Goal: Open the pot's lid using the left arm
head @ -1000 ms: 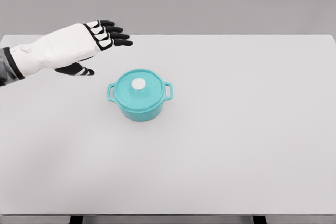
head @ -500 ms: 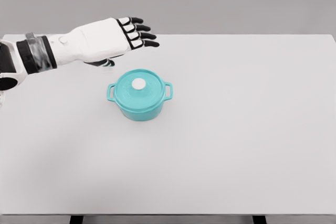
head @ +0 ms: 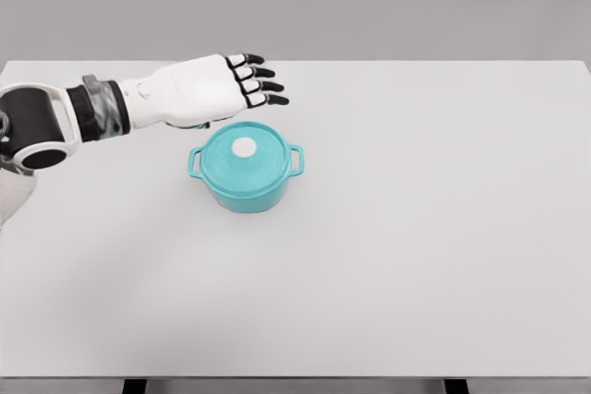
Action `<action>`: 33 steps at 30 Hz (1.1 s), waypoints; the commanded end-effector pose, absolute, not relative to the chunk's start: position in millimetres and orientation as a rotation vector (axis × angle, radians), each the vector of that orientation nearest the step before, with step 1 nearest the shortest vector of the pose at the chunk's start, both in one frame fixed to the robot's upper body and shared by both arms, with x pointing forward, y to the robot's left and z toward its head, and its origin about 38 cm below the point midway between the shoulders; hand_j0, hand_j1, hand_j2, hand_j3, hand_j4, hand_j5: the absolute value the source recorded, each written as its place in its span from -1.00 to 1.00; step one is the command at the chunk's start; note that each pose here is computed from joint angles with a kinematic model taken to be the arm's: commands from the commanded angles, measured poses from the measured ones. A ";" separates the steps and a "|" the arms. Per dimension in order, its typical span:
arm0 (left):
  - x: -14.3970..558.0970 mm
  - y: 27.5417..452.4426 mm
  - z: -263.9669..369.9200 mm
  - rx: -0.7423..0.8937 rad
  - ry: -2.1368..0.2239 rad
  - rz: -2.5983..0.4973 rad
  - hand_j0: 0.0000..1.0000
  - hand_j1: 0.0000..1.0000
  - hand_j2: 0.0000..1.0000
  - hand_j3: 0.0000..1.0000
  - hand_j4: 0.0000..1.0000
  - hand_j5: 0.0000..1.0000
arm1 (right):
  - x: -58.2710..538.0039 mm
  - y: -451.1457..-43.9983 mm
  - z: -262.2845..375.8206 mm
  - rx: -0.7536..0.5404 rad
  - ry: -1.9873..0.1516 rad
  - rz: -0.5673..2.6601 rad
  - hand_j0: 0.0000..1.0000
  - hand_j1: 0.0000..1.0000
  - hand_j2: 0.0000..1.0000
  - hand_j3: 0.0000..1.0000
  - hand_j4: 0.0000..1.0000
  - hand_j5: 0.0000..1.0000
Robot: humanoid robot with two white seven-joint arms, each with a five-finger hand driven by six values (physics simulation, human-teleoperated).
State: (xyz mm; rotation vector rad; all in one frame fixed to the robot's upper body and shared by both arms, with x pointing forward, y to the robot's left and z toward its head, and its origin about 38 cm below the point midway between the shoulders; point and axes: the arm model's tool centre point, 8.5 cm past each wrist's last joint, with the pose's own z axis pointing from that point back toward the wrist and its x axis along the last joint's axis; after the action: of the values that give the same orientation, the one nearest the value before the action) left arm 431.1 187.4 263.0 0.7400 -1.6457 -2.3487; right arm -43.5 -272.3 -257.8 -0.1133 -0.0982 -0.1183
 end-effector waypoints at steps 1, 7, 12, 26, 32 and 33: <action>429.6 181.4 255.7 0.720 -1.634 -2.371 1.00 1.00 1.00 1.00 1.00 1.00 | -43.5 -272.3 -257.8 -0.113 -0.098 -0.119 1.00 1.00 1.00 1.00 1.00 1.00; 429.1 178.3 244.2 0.680 -1.611 -2.390 1.00 1.00 1.00 1.00 1.00 1.00 | -43.5 -272.3 -257.8 -0.113 -0.098 -0.119 1.00 1.00 1.00 1.00 1.00 1.00; 428.5 175.5 240.7 0.659 -1.610 -2.398 1.00 1.00 1.00 1.00 1.00 1.00 | -43.0 -272.4 -257.9 -0.113 -0.100 -0.119 1.00 1.00 1.00 1.00 1.00 1.00; 427.5 168.1 230.0 0.622 -1.595 -2.420 1.00 1.00 1.00 1.00 1.00 1.00 | -43.5 -272.3 -257.8 -0.113 -0.098 -0.119 1.00 1.00 1.00 1.00 1.00 1.00; 427.7 170.0 228.9 0.624 -1.583 -2.426 1.00 1.00 1.00 1.00 1.00 1.00 | -43.0 -272.4 -257.9 -0.113 -0.100 -0.119 1.00 1.00 1.00 1.00 1.00 1.00; 428.0 171.5 229.1 0.627 -1.577 -2.429 1.00 1.00 1.00 1.00 1.00 1.00 | -43.5 -272.3 -257.8 -0.113 -0.098 -0.119 1.00 1.00 1.00 1.00 1.00 1.00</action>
State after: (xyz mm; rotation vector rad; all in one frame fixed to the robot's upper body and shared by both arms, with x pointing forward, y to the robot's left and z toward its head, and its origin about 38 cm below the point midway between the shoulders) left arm 427.7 169.4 229.1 0.6268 -1.5822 -2.4316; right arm -43.4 -272.3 -257.8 -0.1133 -0.0985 -0.1182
